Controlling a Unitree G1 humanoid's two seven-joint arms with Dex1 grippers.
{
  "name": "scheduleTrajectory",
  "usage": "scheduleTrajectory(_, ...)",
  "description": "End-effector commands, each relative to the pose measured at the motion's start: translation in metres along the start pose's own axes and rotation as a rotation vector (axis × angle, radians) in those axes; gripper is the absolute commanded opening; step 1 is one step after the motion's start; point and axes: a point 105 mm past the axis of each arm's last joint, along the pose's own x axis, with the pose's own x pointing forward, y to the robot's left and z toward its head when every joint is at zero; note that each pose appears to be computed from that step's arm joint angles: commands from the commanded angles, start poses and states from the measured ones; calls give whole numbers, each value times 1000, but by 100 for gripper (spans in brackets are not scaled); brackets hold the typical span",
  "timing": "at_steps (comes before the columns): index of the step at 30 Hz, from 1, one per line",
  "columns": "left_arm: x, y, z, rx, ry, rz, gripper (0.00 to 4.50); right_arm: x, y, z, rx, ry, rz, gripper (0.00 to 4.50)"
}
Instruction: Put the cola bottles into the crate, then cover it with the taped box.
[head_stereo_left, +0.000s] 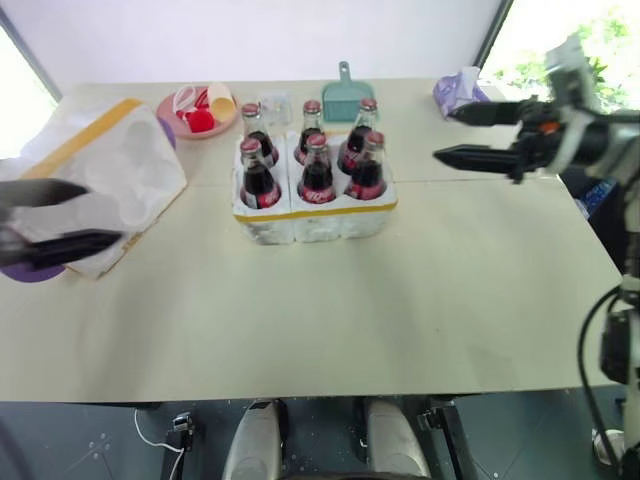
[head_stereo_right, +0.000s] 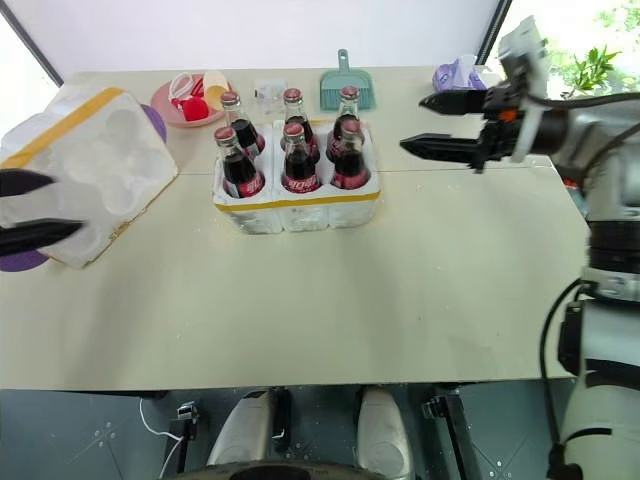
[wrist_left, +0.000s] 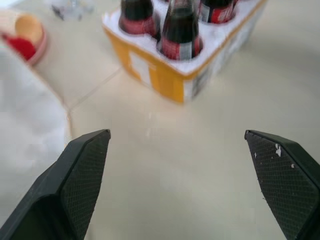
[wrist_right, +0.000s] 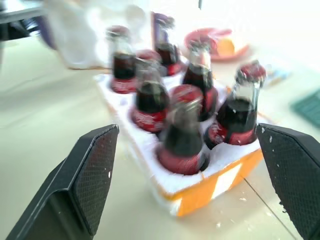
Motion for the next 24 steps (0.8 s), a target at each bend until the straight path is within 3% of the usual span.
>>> scheduleTrajectory(1, -55, 37, -19, 41, 170, 162, 450, -11, 15, 35, -76, -74, 73, 445)
scheduleTrajectory(4, -77, 56, -44, 18, 323, 197, 450, -14, 22, 48, -102, -108, 111, 445)
scheduleTrajectory(9, -81, 82, -77, -18, 416, 237, 450, -7, 27, 53, -124, -136, 127, 445)
scheduleTrajectory(14, -57, 97, -106, -41, 437, 241, 450, -4, 30, 53, -128, -143, 125, 445)
scheduleTrajectory(24, 5, 120, -132, -66, 454, 250, 450, -6, 33, 59, -119, -157, 89, 445)
